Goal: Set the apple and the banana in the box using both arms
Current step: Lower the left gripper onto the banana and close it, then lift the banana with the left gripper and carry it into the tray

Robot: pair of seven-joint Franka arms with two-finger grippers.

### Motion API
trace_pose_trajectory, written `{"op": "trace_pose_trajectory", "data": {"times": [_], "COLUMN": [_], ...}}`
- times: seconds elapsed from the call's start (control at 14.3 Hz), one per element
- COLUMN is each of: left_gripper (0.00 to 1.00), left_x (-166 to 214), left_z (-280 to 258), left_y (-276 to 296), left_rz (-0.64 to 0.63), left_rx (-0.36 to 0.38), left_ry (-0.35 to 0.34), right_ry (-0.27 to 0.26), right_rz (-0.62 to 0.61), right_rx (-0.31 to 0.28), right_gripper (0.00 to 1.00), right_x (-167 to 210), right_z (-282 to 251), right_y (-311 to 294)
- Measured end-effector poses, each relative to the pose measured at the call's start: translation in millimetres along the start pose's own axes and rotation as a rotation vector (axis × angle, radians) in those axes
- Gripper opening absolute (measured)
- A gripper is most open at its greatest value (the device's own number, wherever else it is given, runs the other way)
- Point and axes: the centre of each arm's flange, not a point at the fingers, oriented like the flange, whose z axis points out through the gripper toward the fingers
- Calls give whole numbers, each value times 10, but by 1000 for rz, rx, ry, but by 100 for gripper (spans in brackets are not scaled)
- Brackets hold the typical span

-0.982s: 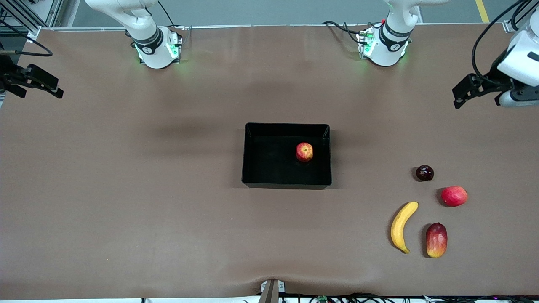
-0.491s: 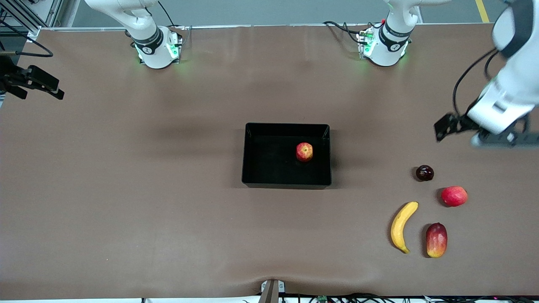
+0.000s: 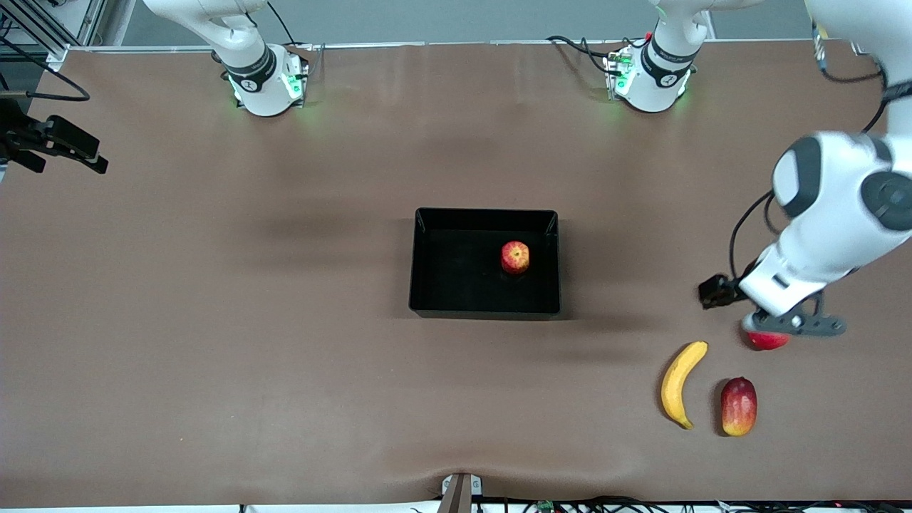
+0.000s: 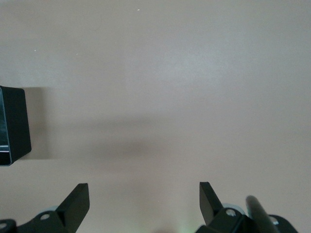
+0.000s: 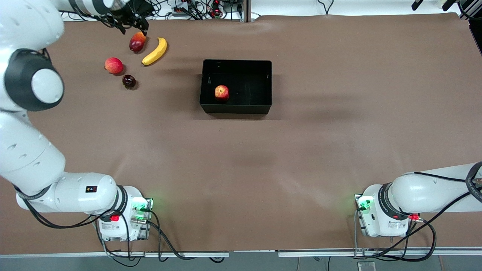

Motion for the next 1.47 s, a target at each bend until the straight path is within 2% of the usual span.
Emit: {"op": "trace_pose_trajectory", "data": {"times": [0.21,0.56,0.84,0.91,1.12,1.26,1.33,1.47], "left_gripper": [100,100,100,93,59,41,34,34], "left_x": [244,464,447,439,452,501,524,575], "left_z": [611,1568,1971,2011,2020,1949,1909,1766], "left_y": [-23,13,-44,-31,18,46,65,198], "left_rz": [89,162,179,181,182,181,183,194], "left_rx": [52,33,26,23,15,10,9,-9], "left_ry": [7,97,78,74,76,92,99,109], "right_ry": [0,0,0,0,-1,-2,-2,-2], "right_rz": [1,1,1,1,2,1,1,0], "right_rx": [0,0,3,3,3,5,5,6], "right_gripper": [100,100,100,100,100,100,100,100], "right_x": [2,3,3,3,2,2,2,2], "right_z": [1,1,2,2,3,4,4,5], "right_y": [5,6,4,5,6,3,-1,-5]}}
